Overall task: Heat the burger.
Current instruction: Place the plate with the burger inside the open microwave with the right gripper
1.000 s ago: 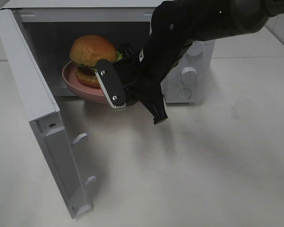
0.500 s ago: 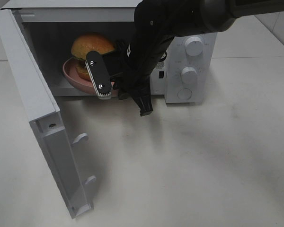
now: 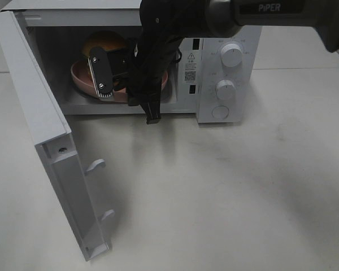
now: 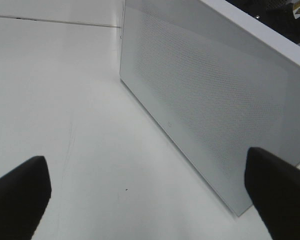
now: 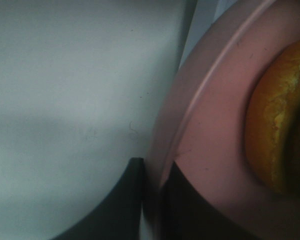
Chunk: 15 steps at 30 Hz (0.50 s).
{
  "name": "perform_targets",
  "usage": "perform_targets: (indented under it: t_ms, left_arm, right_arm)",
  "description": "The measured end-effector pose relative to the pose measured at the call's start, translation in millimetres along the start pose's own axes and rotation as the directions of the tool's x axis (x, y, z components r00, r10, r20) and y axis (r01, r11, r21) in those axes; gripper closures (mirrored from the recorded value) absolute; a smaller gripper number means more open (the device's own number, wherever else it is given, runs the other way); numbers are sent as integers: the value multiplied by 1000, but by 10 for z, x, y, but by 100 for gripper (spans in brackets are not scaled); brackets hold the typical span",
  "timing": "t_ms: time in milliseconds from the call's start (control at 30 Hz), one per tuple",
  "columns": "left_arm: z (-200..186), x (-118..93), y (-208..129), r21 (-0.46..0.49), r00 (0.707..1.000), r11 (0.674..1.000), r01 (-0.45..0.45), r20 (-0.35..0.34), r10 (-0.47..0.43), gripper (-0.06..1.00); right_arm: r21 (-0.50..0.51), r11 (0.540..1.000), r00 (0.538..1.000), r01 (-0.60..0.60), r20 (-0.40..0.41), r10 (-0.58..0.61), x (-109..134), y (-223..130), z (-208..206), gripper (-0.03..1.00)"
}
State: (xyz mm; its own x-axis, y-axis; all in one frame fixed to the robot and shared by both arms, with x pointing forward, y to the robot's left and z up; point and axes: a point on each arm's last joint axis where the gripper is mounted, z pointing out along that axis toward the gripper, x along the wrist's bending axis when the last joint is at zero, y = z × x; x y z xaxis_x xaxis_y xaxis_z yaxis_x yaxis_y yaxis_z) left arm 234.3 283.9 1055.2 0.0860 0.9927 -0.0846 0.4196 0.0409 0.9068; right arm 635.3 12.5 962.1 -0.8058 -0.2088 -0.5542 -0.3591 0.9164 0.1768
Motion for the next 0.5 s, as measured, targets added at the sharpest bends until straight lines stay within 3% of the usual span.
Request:
perform_targets:
  t_ms: [500]
  left_arm:
    - [0, 0, 0, 0, 1000, 1000, 0, 0, 0, -3]
  right_arm:
    - [42, 999, 999, 12, 40, -14, -161, 14, 287, 86]
